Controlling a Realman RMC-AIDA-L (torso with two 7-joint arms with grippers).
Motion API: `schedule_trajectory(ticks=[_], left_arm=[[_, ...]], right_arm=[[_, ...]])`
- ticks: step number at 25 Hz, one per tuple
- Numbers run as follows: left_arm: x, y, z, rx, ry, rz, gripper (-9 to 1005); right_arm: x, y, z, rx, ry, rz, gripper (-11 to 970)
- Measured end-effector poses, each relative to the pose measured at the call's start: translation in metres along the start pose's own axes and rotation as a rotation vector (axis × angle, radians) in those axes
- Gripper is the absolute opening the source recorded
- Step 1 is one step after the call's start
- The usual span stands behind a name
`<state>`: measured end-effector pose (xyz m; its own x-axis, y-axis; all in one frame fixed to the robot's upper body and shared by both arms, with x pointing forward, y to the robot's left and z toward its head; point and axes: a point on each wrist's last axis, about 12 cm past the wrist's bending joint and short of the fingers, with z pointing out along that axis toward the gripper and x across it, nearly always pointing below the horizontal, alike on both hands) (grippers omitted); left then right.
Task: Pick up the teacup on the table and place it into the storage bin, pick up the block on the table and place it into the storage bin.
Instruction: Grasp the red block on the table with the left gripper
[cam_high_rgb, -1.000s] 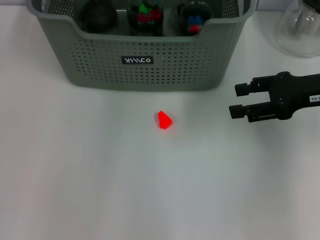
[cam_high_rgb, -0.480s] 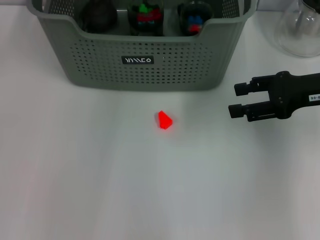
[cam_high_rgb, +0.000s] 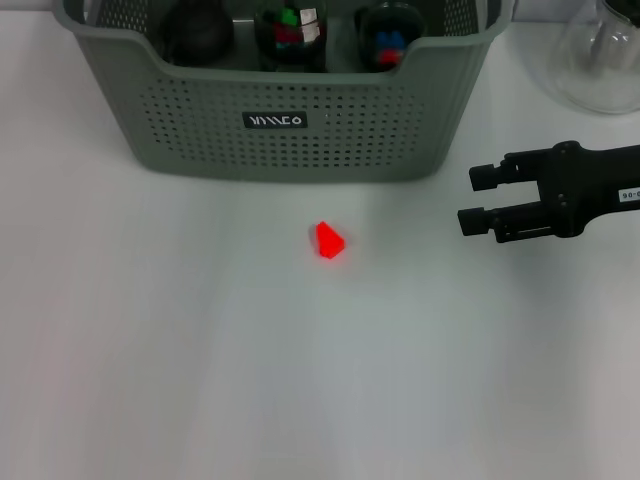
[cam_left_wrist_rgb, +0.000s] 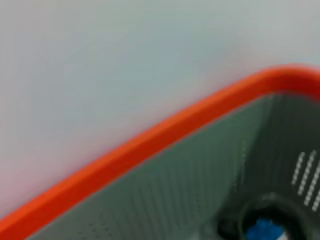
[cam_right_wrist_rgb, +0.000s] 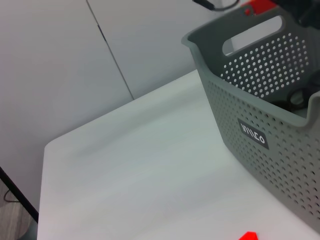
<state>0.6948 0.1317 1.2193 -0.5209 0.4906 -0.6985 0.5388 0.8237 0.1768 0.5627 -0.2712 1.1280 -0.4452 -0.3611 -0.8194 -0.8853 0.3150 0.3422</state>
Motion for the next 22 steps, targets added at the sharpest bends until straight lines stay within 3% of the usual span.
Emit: schedule_trajectory(ticks=[4, 10, 13, 14, 16, 18, 22], left_arm=[[0.000, -0.001, -0.039, 0.079, -0.127, -0.028, 553], [0.006, -0.023, -0.118, 0.380, -0.341, 0.069, 680], [0.020, -0.040, -0.144, 0.545, -0.371, 0.184, 883], [0.020, -0.040, -0.144, 0.545, -0.371, 0.184, 883], [0.039, -0.061, -0.149, 0.715, -0.288, 0.281, 883], [0.048, -0.071, -0.142, 0.773, -0.202, 0.293, 883], [0.069, -0.086, -0.114, 0.798, 0.026, 0.274, 883]], right_arm=[[0.000, 0.000, -0.001, 0.002, 0.000, -0.001, 779], [-0.001, -0.001, -0.002, 0.005, -0.001, -0.003, 779], [-0.001, -0.001, -0.002, 0.009, -0.002, -0.005, 779], [-0.002, -0.001, -0.002, 0.010, -0.002, -0.005, 779], [-0.002, -0.002, -0.002, 0.011, -0.002, -0.004, 779], [-0.003, -0.002, -0.002, 0.013, -0.004, -0.002, 779], [-0.003, -0.002, -0.003, 0.017, -0.009, 0.001, 779]])
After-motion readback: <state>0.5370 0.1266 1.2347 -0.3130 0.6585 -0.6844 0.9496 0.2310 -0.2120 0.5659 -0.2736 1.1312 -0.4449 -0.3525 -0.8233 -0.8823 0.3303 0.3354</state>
